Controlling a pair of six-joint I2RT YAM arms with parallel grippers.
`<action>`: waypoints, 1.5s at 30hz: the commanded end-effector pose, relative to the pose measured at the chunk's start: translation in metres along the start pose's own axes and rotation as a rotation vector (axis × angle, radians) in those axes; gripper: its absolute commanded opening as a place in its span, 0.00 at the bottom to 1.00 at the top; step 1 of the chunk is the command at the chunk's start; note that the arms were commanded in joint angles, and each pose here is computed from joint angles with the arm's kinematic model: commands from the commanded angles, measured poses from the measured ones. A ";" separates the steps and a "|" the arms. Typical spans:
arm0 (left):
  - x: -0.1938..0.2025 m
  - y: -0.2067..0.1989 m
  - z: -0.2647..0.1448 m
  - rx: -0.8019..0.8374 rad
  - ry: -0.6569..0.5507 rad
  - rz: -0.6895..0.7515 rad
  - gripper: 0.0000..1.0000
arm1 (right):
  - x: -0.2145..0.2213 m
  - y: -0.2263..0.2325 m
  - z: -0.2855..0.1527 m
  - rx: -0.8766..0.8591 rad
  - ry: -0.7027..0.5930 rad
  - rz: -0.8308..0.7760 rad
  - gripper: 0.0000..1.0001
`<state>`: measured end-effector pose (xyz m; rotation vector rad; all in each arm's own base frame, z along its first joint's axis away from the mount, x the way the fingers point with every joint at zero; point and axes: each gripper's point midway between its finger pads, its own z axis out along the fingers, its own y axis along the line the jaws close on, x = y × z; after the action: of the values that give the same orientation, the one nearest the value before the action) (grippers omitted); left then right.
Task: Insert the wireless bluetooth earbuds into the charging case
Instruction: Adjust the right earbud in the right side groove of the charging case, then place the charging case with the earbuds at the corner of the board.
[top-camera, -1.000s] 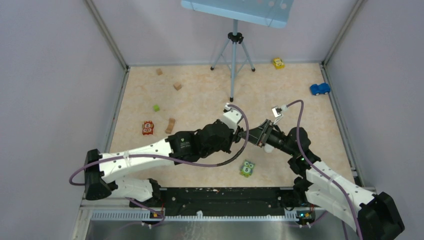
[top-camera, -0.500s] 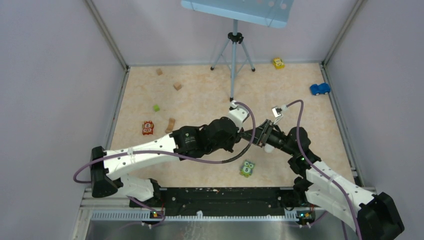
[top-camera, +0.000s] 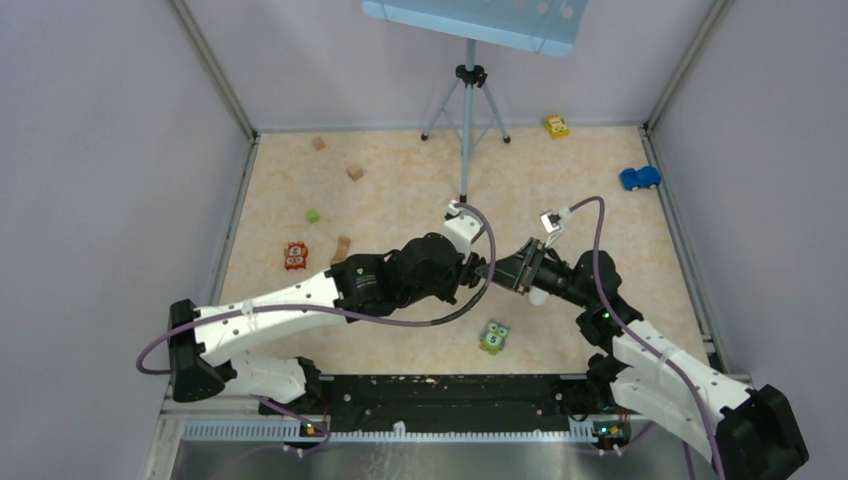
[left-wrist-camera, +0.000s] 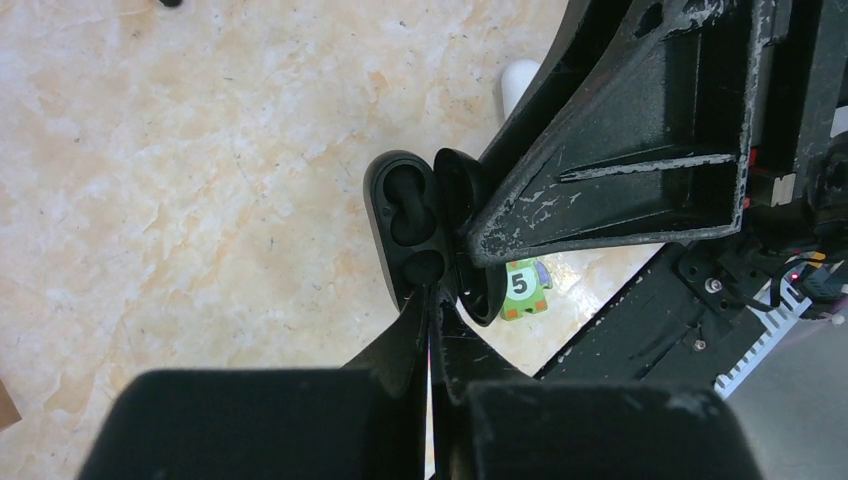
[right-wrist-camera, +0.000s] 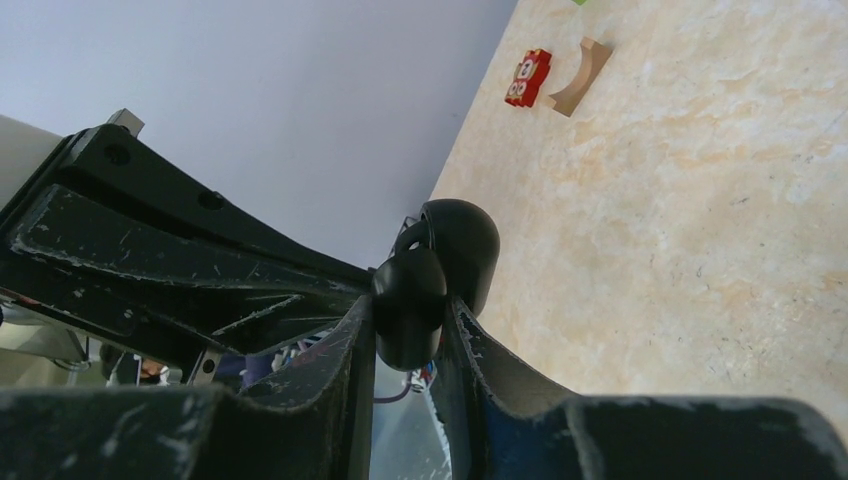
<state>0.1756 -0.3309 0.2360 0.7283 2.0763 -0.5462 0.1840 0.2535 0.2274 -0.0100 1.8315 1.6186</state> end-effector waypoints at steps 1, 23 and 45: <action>-0.007 0.000 -0.002 0.026 -0.044 -0.033 0.00 | -0.008 0.033 0.000 -0.100 0.012 -0.054 0.00; -0.025 -0.009 -0.013 0.110 -0.023 -0.091 0.00 | 0.001 0.013 0.004 -0.015 0.060 -0.076 0.00; -0.040 0.051 -0.046 0.125 -0.144 -0.312 0.01 | 0.029 0.045 -0.011 -0.320 0.147 -0.167 0.00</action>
<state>0.2003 -0.2893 0.2582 0.4882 2.1317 -0.7505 0.1609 0.2631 0.2268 -0.2111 1.7849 1.7133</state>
